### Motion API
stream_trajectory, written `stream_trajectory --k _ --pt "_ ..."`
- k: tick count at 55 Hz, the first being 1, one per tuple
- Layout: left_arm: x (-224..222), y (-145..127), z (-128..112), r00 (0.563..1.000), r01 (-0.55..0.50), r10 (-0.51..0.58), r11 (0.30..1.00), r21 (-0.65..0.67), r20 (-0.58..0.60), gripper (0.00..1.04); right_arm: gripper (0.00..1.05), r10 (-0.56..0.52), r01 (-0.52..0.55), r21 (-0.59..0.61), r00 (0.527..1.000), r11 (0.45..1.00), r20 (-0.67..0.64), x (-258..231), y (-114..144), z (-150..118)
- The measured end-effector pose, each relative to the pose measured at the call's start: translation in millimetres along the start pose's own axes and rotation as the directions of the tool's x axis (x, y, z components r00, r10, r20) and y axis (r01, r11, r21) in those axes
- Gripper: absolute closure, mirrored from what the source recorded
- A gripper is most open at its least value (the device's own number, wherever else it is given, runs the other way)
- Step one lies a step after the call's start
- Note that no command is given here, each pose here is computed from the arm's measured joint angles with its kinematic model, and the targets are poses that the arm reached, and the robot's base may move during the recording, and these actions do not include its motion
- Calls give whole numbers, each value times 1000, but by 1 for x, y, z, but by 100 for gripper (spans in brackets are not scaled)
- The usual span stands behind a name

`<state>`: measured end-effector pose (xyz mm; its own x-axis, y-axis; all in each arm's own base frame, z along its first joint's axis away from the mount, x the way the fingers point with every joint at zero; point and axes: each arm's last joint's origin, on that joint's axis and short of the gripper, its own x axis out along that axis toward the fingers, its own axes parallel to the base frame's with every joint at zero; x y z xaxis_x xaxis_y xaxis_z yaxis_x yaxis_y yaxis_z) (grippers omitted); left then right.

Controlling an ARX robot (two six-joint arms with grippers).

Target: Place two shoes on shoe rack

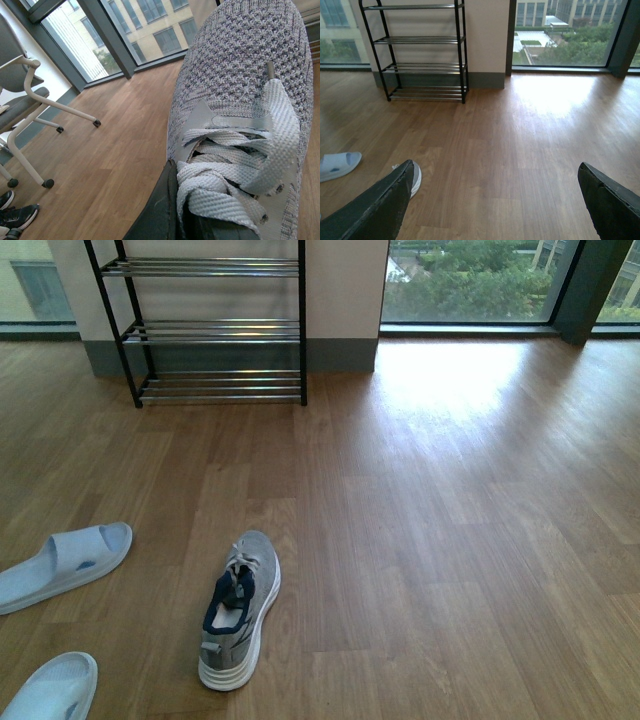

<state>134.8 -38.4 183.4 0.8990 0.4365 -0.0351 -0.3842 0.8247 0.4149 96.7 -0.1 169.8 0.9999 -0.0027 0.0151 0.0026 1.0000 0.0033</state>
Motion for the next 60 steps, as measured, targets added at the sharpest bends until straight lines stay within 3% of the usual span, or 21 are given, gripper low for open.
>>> stream_trajectory --k 60 --pt "0 0 -1 1000 -5 5 1000 11 -4 103 9 8 -8 0 1000 1000 -2 0 0 0"
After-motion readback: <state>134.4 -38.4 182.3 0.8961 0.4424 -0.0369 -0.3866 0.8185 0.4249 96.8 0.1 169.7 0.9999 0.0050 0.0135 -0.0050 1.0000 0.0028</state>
